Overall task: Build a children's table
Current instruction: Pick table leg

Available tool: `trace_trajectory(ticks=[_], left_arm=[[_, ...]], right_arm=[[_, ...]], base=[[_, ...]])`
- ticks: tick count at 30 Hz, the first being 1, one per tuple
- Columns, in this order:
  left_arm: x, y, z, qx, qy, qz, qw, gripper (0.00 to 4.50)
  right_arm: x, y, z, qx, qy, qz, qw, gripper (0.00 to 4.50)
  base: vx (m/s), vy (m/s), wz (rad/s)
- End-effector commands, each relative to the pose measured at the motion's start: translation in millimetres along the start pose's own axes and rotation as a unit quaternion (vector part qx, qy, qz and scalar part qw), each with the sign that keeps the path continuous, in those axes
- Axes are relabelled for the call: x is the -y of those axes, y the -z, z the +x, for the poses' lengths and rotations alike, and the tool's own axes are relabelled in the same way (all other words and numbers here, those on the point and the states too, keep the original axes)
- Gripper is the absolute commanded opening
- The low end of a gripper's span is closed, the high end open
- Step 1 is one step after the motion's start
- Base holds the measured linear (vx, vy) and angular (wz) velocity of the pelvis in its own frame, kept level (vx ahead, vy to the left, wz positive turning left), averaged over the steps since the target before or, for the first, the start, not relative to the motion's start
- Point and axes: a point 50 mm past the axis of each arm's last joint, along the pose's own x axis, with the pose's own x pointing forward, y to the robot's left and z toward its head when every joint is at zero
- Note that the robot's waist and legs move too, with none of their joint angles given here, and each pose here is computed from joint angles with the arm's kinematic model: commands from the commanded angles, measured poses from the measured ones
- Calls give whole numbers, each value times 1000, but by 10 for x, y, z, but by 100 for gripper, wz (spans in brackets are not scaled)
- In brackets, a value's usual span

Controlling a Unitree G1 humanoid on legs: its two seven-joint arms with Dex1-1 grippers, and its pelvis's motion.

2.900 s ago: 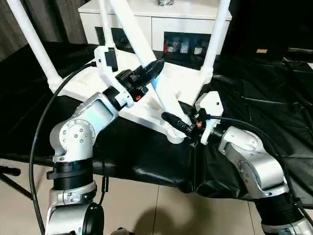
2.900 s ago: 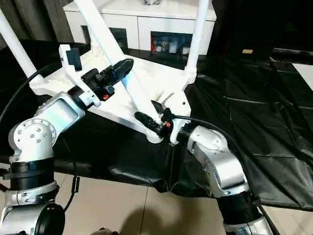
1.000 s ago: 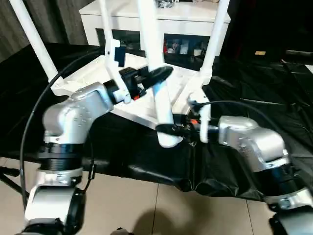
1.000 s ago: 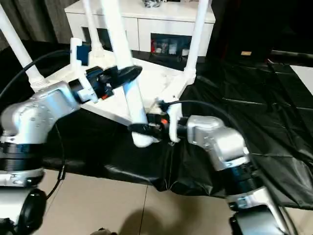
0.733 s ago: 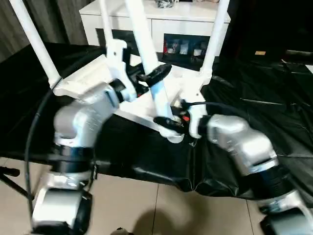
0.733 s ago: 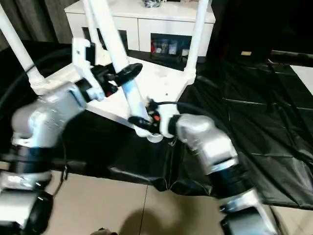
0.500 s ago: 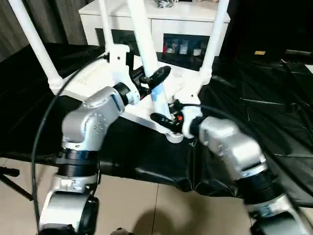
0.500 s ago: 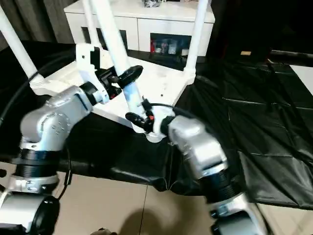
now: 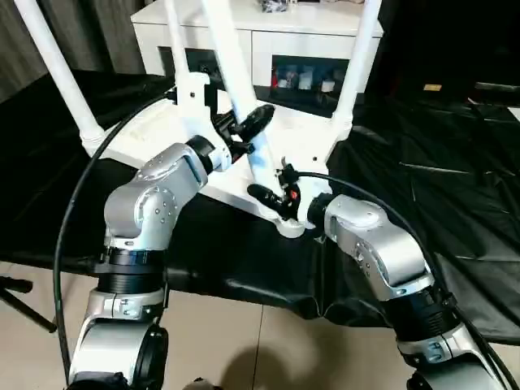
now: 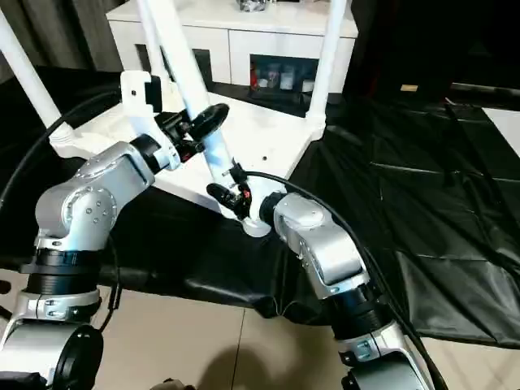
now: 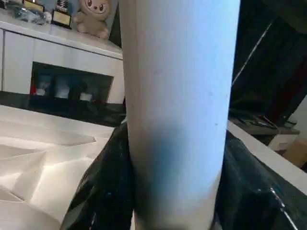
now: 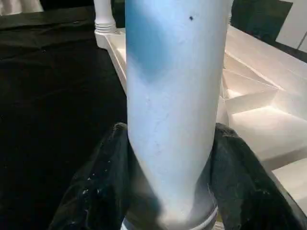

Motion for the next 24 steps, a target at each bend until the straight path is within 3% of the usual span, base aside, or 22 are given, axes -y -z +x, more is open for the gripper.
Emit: trace_trajectory(ticks=[1, 2, 3, 8, 12, 24], left_arm=[[-5, -60, -46, 10, 12, -1, 1000, 187], [2, -66, -50, 11, 19, -1, 1000, 186], [7, -71, -52, 12, 24, -1, 1000, 186], [87, -89, -78, 2, 77, 4, 997, 185], [166, -65, -120, -28, 129, 22, 991, 185], [262, -45, -189, -72, 198, 57, 976, 185]], right_arm=[[47, -120, -28, 25, 15, -28, 999, 194], [49, -134, -27, 32, 13, -26, 999, 194], [43, -143, -26, 38, 3, -16, 999, 250], [85, -201, -73, 57, -30, 31, 997, 290], [133, -235, -164, 49, -92, 33, 994, 322], [225, -189, -321, -18, -218, 23, 976, 324]], base=[[0, 0, 0], [0, 0, 0], [0, 0, 0], [0, 0, 0], [0, 0, 0], [0, 0, 0]])
